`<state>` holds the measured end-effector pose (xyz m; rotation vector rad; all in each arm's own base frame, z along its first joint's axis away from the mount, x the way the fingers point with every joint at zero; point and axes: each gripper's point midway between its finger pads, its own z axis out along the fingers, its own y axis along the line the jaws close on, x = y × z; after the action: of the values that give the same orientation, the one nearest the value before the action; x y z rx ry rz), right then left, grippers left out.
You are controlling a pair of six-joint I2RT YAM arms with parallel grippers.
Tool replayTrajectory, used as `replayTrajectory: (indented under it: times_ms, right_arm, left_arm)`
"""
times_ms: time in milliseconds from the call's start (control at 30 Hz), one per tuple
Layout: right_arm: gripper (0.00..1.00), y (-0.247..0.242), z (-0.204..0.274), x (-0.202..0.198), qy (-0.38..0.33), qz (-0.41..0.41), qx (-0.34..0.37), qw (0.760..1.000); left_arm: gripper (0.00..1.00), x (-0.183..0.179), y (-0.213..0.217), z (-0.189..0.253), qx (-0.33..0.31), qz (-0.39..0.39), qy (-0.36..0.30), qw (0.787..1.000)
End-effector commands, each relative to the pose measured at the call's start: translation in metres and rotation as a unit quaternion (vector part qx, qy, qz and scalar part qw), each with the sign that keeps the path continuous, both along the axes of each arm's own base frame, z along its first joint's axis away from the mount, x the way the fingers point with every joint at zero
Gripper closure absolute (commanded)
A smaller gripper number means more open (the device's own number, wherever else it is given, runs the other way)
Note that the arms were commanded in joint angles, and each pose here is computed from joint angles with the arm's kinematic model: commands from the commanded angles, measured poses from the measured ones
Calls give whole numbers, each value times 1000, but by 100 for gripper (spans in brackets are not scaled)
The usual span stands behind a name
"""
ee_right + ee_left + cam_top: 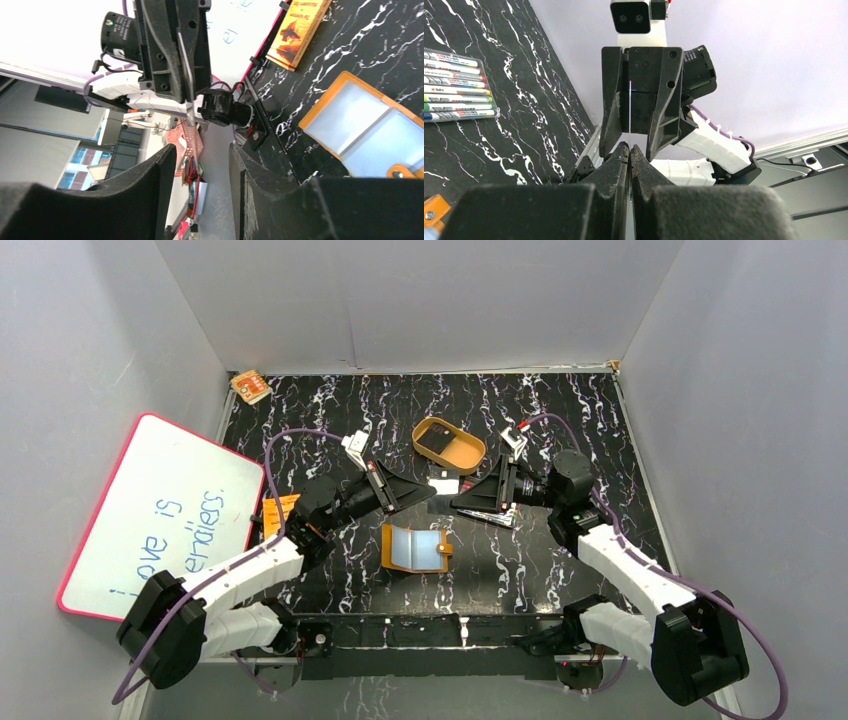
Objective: Put the credit cards into the card holder
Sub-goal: Insert the credit card into the card holder.
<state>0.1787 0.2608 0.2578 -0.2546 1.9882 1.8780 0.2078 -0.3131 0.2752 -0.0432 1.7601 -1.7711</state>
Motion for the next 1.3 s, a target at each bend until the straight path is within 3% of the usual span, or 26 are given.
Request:
replayTrajectory:
  times_ms: [0,367,467,533,567,633,667,733,867,1067,1267]
  right_arm:
    - [51,4,26,-1,-44,0,49,998]
    - [71,11,25,-1,-36,-8,52,998]
    - [84,14,24,0,-32,-7,51,998]
    - [98,14,26,2,-34,-10,52,998]
    - [100,14,27,3,-34,-13,49,998]
    - [100,14,24,5,-38,-19,24,999]
    - [100,13,17,7,-57,-27,-6,998]
    - [100,7,-2,10,-44,-46,-77,995]
    - [100,-2,-48,6,-1,-51,-152,987]
    - [100,23,-89,-16,19,-24,-197,980]
    - [100,49,-109,-17,35,-16,-212,977]
  left_arm:
    - [100,-6,3,15,-23,-1,-23,999]
    - [100,-6,3,8,-18,-1,-17,1000]
    - [100,-6,3,8,-17,-2,-18,1000]
    - [100,-6,3,6,-13,-3,-18,1000]
    - [92,-7,2,3,-5,-5,-15,1000]
    - [58,-5,7,-13,45,7,3,999]
    - [45,-3,12,-23,78,23,9,997]
    - [28,-5,30,-37,135,54,18,989]
    - [23,-13,56,-69,222,78,29,971]
    - [17,-24,72,-114,288,75,66,953]
    - [13,-19,92,-155,365,106,111,918]
